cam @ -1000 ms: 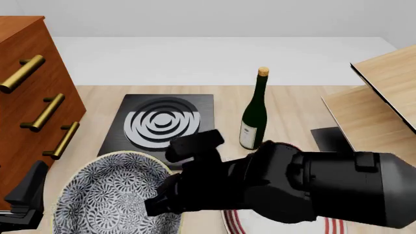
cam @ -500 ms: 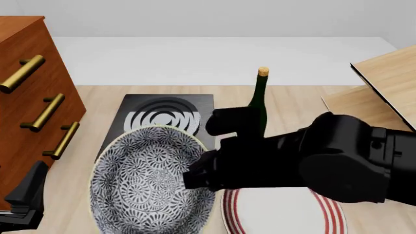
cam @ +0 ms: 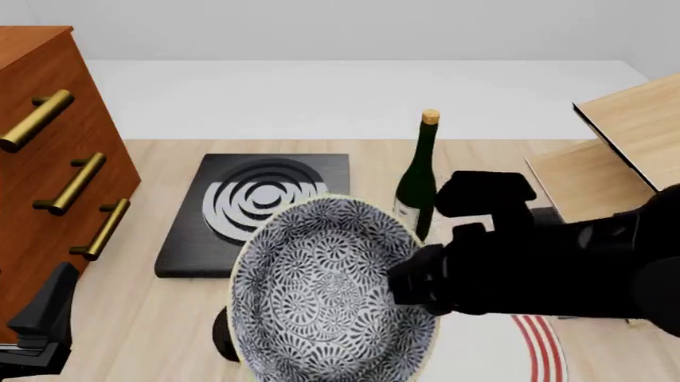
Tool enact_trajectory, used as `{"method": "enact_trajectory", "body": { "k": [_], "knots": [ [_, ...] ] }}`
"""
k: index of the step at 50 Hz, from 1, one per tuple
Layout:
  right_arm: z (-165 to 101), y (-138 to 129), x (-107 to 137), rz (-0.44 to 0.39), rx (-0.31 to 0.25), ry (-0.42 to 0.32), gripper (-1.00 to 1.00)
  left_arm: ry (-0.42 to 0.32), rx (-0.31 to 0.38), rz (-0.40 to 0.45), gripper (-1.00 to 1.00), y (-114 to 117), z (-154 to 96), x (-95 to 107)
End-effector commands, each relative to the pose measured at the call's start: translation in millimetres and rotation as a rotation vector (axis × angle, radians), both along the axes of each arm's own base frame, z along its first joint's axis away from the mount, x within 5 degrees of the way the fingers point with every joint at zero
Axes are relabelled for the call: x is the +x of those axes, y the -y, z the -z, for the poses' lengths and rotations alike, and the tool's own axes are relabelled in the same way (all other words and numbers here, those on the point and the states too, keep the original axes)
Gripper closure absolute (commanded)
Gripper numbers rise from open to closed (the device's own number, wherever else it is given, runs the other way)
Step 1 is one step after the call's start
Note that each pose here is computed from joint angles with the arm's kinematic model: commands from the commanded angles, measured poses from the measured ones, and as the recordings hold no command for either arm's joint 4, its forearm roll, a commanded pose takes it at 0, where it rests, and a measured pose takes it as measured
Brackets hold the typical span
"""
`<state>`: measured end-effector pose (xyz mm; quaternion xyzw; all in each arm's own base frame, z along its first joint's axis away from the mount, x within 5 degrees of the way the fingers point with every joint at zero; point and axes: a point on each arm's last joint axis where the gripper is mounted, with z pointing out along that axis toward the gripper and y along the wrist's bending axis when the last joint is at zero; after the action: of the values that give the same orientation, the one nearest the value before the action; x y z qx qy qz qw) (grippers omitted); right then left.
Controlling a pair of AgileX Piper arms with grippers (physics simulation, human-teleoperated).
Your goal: Pick up the akita bowl and put it on the plate.
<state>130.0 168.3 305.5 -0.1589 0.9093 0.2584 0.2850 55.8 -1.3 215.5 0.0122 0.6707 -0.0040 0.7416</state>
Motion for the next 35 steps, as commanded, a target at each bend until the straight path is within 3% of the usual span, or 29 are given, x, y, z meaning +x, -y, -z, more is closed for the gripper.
{"method": "enact_trajectory", "body": {
  "k": [1, 19, 35],
  "knots": [
    [-8.9, 57.1, -18.1, 0.124, 0.028, 0.029, 1.00, -0.002, -0.001, 0.000, -1.00, 0.0, -0.3, 0.1],
    [10.0, 96.0, -40.5, 0.247, 0.026, 0.002, 1.00, 0.000, 0.000, 0.000, -1.00, 0.0, -0.1, 0.1],
    [25.0, 109.7, -48.3, 0.324, 0.028, -0.024, 1.00, 0.001, 0.001, 0.000, -1.00, 0.0, 0.2, 0.2]
  ]
}}
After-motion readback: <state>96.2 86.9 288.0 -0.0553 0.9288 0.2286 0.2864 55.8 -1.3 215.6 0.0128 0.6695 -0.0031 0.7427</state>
